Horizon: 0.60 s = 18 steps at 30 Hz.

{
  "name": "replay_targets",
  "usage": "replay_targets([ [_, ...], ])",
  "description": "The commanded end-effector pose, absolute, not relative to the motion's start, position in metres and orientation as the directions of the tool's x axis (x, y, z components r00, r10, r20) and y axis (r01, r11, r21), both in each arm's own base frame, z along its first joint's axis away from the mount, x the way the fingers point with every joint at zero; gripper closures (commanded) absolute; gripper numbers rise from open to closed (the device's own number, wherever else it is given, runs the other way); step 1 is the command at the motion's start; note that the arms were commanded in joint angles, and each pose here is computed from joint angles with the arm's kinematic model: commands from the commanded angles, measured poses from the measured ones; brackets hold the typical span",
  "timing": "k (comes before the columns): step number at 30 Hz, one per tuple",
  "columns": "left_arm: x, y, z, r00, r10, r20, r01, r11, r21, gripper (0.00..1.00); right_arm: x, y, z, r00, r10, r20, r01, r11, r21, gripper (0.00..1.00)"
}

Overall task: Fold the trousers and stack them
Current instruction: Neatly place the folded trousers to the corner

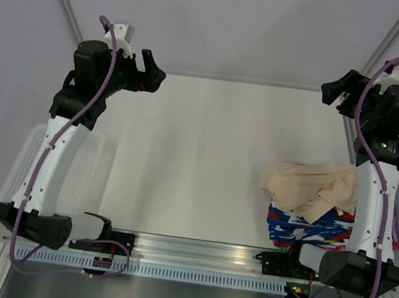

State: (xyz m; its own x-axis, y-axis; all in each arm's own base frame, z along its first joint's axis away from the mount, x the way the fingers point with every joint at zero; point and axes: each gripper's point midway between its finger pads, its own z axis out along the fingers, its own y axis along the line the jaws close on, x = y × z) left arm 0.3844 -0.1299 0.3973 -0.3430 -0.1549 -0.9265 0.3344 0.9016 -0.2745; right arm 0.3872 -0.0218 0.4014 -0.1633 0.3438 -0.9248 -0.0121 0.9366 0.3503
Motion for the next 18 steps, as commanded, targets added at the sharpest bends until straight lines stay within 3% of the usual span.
replay_targets([
  [1,0.365,-0.094,0.413,-0.199,-0.074,-0.977,0.249,0.961,-0.123,0.0,0.398,-0.014,0.394,-0.168,0.336,-0.927,-0.066,0.934,0.351,0.02],
  [18,0.364,-0.08,0.382,-0.213,-0.182,-0.96,0.129,0.969,-0.212,0.0,0.418,0.012,0.386,-0.214,0.341,-0.915,-0.163,0.912,0.378,0.02],
])
